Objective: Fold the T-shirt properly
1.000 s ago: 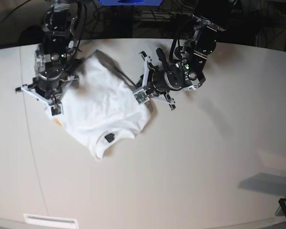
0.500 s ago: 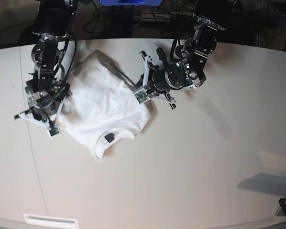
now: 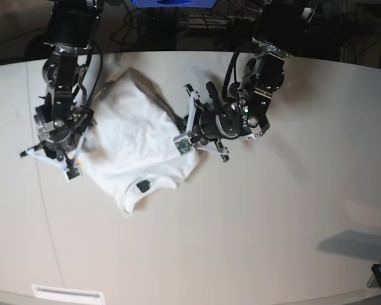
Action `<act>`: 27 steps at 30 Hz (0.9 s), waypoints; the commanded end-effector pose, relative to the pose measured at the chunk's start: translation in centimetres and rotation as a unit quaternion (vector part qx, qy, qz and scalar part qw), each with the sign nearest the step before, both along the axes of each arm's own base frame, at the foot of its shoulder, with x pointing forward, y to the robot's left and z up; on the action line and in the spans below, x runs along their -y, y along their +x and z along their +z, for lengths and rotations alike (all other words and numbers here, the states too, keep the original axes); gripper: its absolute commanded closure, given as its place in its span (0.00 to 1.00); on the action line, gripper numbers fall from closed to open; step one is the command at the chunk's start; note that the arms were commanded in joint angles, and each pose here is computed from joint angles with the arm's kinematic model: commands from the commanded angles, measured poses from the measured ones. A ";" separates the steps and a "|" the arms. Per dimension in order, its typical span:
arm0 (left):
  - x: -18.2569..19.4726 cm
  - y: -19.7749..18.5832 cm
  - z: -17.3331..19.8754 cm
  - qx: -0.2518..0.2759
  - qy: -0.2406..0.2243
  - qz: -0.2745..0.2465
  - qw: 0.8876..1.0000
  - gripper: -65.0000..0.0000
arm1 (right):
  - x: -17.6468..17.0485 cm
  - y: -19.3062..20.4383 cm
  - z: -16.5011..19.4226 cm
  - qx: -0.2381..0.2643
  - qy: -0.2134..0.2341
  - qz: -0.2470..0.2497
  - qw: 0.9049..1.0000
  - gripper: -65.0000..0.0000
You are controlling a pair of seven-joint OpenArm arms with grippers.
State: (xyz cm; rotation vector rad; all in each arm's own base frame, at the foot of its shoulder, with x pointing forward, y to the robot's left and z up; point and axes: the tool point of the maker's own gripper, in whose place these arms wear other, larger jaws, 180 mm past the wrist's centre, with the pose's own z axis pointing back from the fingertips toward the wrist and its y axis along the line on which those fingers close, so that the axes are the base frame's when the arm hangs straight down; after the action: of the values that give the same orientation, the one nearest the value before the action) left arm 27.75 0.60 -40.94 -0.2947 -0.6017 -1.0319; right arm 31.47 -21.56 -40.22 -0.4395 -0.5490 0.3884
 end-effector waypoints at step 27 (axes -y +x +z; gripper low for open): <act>3.3 7.9 -0.2 -0.009 -0.044 0.023 0.999 1.00 | 0.2 -4.6 0.9 -0.009 -0.017 -0.017 1.000 1.00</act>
State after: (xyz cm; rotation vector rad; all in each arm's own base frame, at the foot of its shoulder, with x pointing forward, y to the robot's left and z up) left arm 35.14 -3.21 -41.27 -0.4054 -0.6484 -0.9442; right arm 26.08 -21.93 -40.26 -0.4688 -0.4791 0.3752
